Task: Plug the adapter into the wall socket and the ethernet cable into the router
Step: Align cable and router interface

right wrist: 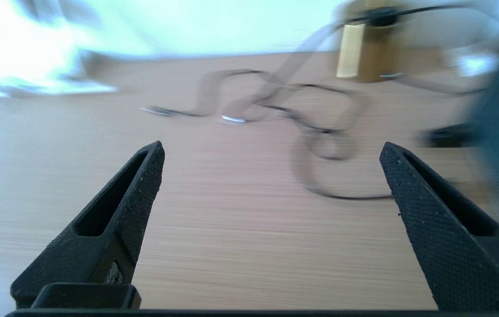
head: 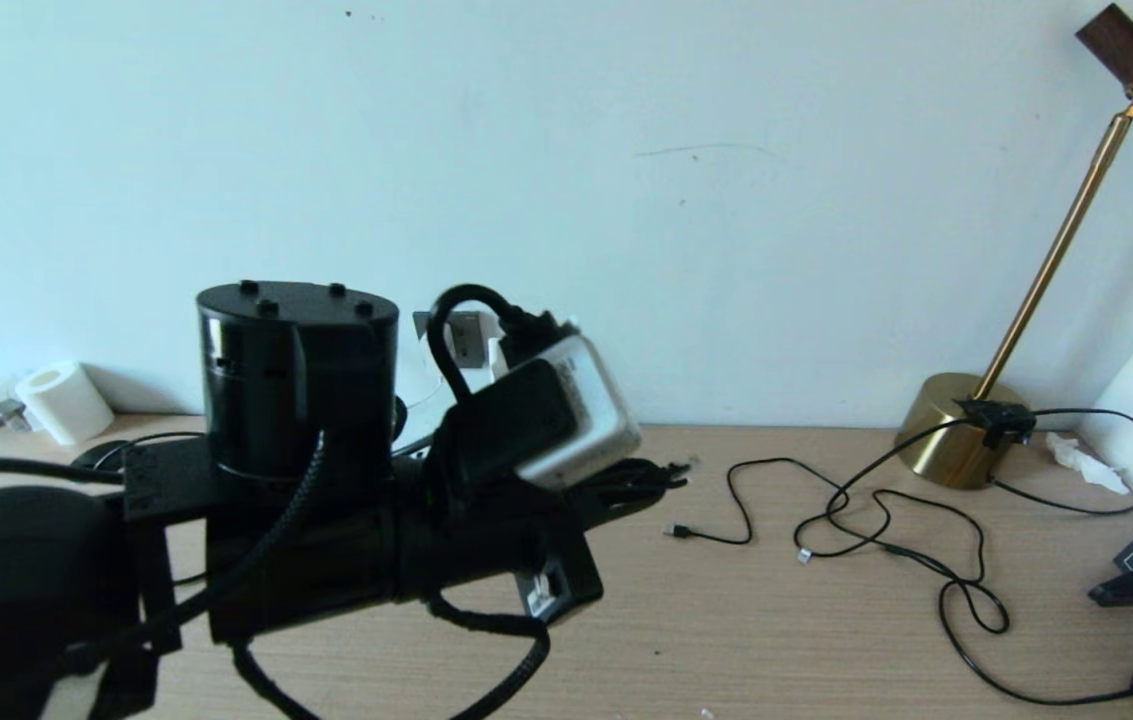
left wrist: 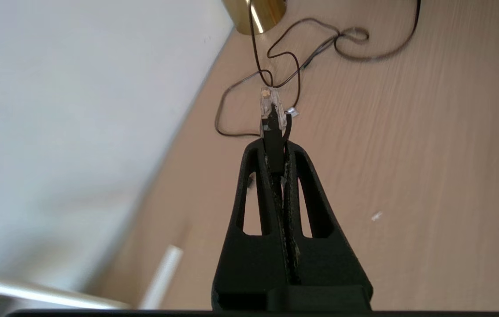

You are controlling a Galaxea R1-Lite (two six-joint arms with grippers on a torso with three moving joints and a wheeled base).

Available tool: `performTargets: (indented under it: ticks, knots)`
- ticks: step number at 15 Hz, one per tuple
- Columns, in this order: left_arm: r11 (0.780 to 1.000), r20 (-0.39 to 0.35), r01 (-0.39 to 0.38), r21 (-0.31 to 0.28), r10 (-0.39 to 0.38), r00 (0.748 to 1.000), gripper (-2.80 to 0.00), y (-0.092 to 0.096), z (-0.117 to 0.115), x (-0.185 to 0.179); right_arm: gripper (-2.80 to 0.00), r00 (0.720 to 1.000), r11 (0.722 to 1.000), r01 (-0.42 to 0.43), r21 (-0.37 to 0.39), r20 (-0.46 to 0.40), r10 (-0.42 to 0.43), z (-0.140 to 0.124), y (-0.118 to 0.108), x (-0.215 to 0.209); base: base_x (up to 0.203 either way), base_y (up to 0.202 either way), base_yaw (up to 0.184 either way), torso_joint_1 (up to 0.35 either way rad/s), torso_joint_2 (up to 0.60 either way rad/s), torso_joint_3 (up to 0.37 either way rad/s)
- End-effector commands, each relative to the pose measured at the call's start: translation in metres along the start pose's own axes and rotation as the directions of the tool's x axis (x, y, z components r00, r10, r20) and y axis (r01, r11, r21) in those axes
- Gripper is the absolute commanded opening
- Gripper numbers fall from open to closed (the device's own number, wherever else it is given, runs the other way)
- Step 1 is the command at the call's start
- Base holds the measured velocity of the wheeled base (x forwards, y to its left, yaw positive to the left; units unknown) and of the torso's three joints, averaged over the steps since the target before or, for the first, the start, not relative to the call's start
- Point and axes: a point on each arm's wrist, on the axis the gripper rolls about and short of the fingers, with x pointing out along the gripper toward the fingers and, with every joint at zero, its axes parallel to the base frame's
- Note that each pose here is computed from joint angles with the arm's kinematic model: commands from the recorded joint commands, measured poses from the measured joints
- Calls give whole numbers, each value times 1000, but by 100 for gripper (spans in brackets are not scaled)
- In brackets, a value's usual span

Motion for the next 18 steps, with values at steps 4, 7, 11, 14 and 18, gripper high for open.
performTargets:
  ticks: [4,7,11,14,18]
  knots:
    - [956,17,22,294,-28,999,-280,-22,18,2,0,855,878,-199,436,-361,373,64,11,71,0,0,0,0,0,0]
    - [920,27,54,388,-70,997,-280,-39,28,7,0,694,725,-293,623,-383,609,81,13,112,0,0,0,0,0,0]
    - [904,42,60,424,-86,995,-280,-70,49,19,0,633,650,-329,685,-351,691,89,15,140,0,0,0,0,0,0]
    - [901,73,55,431,-96,993,-280,-76,61,29,0,573,625,-388,677,-354,739,83,22,156,0,0,0,0,0,0]
    - [901,72,51,430,-91,993,-280,-79,63,41,0,516,593,-444,672,-349,782,77,32,173,0,0,0,0,0,0]
